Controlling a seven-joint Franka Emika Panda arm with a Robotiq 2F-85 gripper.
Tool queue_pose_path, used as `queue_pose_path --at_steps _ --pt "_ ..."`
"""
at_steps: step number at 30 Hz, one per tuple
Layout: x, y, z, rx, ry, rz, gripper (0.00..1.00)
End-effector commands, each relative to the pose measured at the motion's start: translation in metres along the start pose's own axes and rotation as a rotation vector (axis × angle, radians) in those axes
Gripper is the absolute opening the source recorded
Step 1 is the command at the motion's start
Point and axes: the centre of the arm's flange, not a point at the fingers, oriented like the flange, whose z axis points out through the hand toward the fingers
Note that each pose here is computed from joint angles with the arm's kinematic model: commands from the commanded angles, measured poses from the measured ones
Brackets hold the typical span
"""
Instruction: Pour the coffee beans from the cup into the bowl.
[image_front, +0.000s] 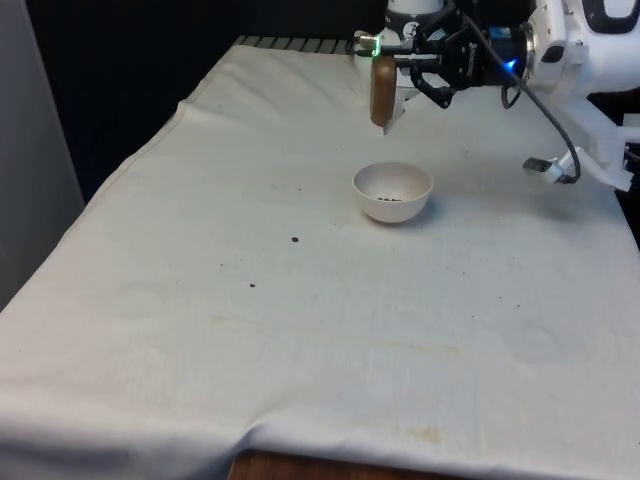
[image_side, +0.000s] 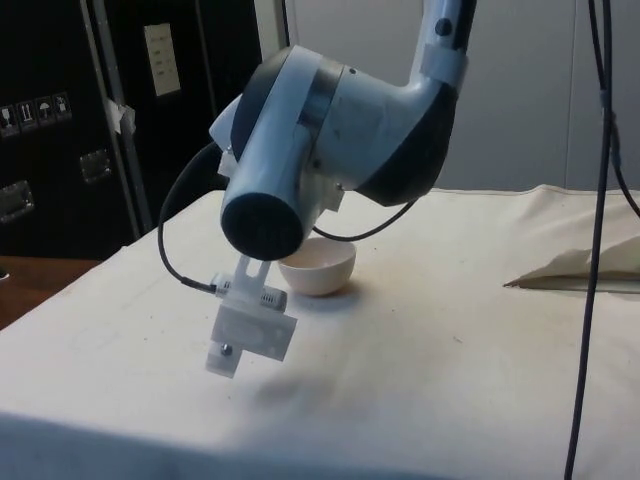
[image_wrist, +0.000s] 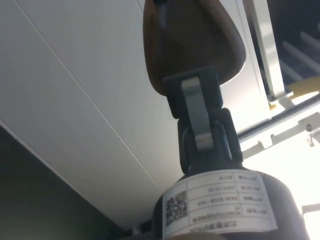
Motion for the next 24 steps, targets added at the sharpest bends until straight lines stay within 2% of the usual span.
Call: queue_pose_path --at_steps 1,3,4,7,12,13,17,20,24 --pt "0.0002 -0.0001 -0.0013 -0.018 0.003 -0.007 0.0" --pt "0.0002 0.0002 -0.0016 -0.034 0.005 -0.009 0.0" --pt "-0.0005 0.0002 -0.0007 -0.022 0.005 -0.001 0.0" --pt "0.0 0.0003 -0.0022 -0.061 0.011 -0.014 0.0" --pt "-0.0003 0.0019 -0.0016 -0.09 0.015 -0.019 0.0" --pt "-0.001 0.0016 -0.0008 -0.085 0.014 -0.011 0.0" --pt "-0.0008 0.0041 -0.0019 -0.114 0.019 -0.027 0.0" --pt "-0.0004 0.0063 -0.0034 -0.126 0.021 -0.03 0.0" --pt "-0.0011 0.0067 -0.0032 -0.125 0.021 -0.022 0.0"
